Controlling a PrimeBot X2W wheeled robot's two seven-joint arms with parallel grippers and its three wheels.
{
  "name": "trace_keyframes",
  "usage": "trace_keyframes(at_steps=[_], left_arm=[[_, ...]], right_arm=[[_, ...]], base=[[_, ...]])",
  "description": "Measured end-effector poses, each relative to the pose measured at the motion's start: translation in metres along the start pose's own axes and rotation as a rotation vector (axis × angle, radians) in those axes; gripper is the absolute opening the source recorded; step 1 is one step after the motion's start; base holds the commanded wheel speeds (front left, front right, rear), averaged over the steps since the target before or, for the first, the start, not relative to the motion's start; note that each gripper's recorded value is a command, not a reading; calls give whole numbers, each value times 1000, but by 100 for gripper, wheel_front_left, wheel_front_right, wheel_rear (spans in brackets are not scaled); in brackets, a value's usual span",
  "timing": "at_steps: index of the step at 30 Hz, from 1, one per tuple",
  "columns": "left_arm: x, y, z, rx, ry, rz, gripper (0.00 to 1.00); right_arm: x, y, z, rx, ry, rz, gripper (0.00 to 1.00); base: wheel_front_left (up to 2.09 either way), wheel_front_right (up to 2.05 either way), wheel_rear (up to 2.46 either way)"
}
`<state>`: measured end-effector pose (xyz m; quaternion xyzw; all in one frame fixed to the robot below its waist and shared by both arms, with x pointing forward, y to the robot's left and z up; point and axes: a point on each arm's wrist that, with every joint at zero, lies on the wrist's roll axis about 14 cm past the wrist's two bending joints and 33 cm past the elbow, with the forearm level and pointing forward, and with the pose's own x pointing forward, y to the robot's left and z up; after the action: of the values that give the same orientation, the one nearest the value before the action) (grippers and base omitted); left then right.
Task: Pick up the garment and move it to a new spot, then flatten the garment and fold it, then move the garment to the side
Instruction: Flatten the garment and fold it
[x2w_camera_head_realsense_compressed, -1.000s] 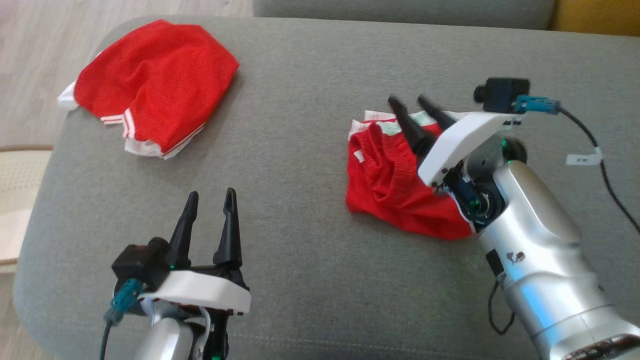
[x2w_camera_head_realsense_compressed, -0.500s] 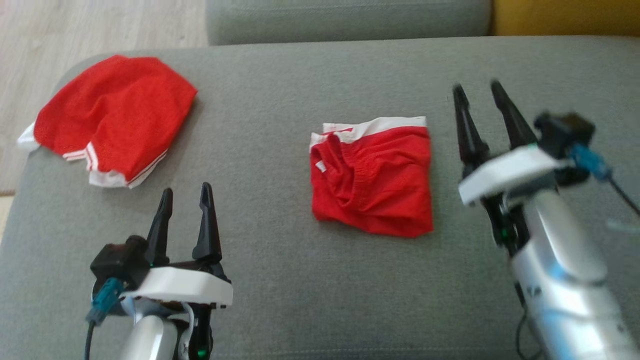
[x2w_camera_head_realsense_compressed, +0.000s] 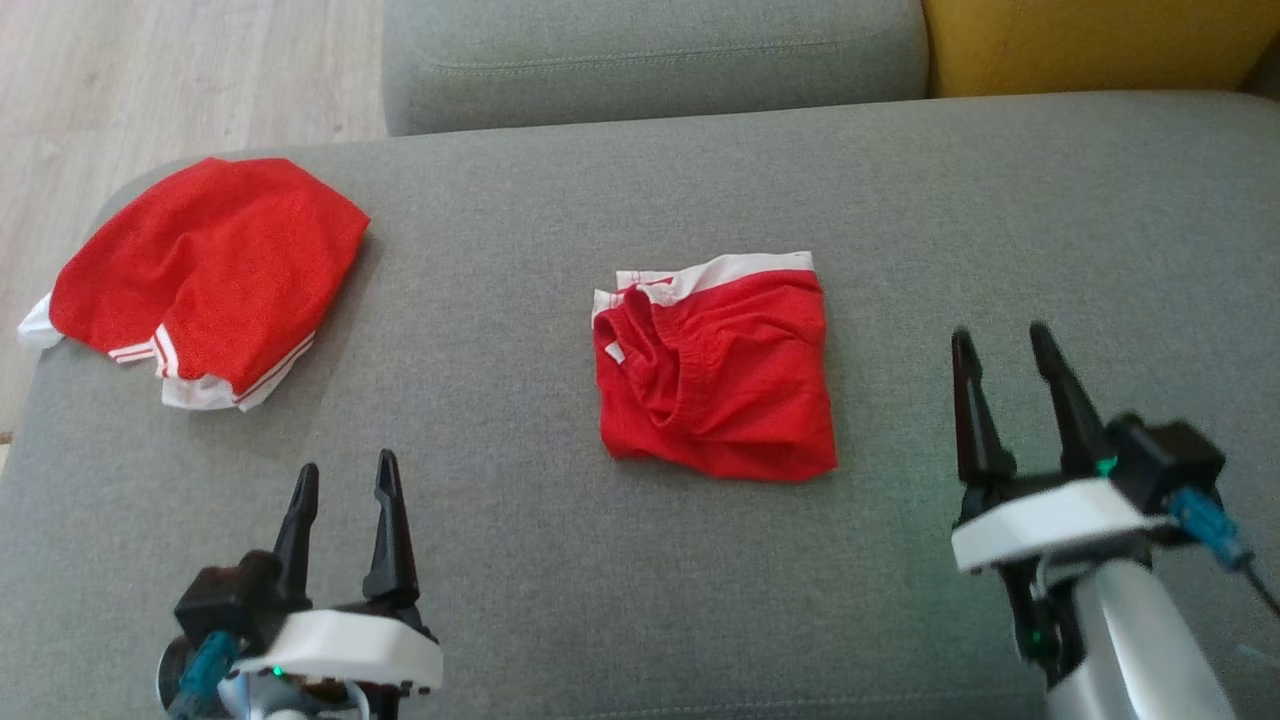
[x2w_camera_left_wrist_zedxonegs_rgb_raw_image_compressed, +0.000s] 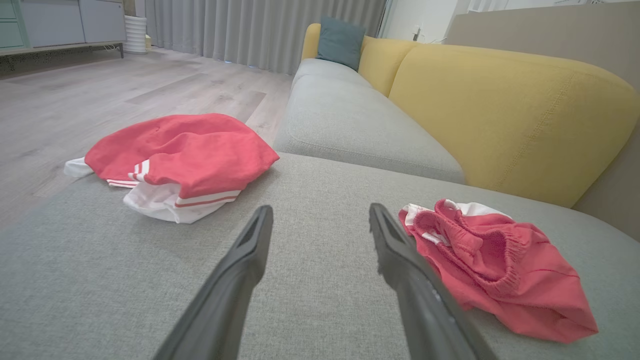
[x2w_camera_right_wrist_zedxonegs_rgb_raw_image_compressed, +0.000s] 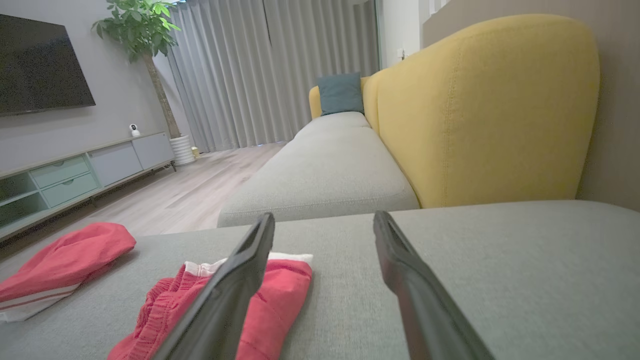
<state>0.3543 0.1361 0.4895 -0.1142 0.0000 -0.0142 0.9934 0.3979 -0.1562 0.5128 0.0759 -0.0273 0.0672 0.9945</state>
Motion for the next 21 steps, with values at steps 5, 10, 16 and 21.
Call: trace_keyframes(at_steps=[5,10,16,21], left_arm=[[-4,3,-1,2,3,8,100],[-5,4,1,11,-3,9,100],[-5,2,1,7,-4,2,100],[-5,2,1,8,-6,2,100]], right_arm=[[-14,0,-13,26,30,-13,100],[-20,4,-20,40,45,-7,100],[-20,8,-20,40,42,2,100],[-21,7,-22,40,49,1,100]], base=[[0,0,0],[0,0,0],[0,0,0],[0,0,0]])
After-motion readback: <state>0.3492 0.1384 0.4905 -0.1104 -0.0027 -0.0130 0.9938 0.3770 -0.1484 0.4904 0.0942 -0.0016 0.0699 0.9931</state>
